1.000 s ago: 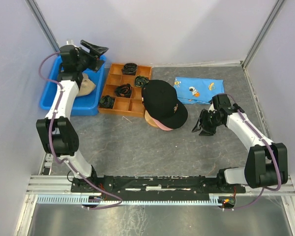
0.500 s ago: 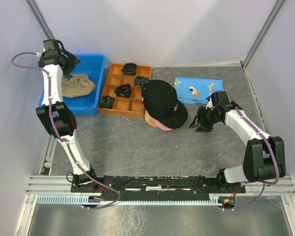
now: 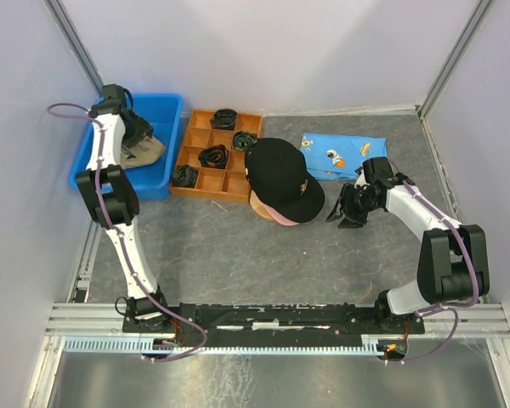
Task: Stack the hats
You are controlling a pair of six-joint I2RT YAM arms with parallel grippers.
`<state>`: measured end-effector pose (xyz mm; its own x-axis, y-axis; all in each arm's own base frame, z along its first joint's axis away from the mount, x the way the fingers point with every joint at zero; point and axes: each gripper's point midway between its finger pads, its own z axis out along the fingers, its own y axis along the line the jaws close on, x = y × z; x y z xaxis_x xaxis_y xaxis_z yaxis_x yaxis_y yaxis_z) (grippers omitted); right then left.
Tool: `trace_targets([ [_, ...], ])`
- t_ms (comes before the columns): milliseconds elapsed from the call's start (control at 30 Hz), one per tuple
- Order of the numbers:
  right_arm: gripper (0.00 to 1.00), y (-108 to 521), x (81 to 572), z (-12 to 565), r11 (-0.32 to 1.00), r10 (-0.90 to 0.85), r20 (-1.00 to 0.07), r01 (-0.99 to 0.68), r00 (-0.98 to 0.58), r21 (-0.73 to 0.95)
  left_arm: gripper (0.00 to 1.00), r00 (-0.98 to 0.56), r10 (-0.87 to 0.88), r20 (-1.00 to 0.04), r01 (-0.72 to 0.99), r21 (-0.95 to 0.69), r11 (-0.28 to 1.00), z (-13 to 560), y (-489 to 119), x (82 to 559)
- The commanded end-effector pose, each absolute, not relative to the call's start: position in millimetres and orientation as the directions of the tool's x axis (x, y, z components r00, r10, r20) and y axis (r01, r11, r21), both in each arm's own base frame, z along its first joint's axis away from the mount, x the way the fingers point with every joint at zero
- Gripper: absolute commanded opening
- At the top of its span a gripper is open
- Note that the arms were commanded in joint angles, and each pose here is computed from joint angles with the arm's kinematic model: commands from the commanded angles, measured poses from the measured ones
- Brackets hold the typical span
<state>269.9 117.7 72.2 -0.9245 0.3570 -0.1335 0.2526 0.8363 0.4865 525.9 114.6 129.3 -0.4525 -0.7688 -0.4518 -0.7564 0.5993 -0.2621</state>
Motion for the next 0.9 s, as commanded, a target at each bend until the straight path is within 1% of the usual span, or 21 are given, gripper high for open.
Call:
trace_targets([
  [0,0.52,116.3,293.8,85.9,0.837,0.360,-0.199,0.221,-0.911,0.501,0.88,-0.522,-0.711,-0.472,-0.736,-0.173,0.655,123.4,102.9,517.2],
  [333,0.52,110.6,292.7,84.9,0.835,0.371,-0.195,0.235,-0.908,0.497,0.89,-0.498,-0.740,-0.452,-0.768,-0.167,0.618,106.2,96.8,521.7],
  [600,0.52,104.5,292.3,86.8,0.834,0.381,-0.199,0.242,-0.903,0.496,0.89,-0.448,-0.800,-0.399,-0.812,-0.191,0.551,77.1,90.4,530.2],
  [800,0.52,100.5,292.7,87.8,0.832,0.388,-0.201,0.249,-0.899,0.496,0.89,-0.404,-0.807,-0.431,-0.829,-0.199,0.522,76.3,95.7,539.4],
  [867,0.52,99.2,292.8,88.2,0.830,0.392,-0.201,0.251,-0.898,0.498,0.87,-0.395,-0.802,-0.449,-0.836,-0.187,0.516,77.7,99.6,539.3],
])
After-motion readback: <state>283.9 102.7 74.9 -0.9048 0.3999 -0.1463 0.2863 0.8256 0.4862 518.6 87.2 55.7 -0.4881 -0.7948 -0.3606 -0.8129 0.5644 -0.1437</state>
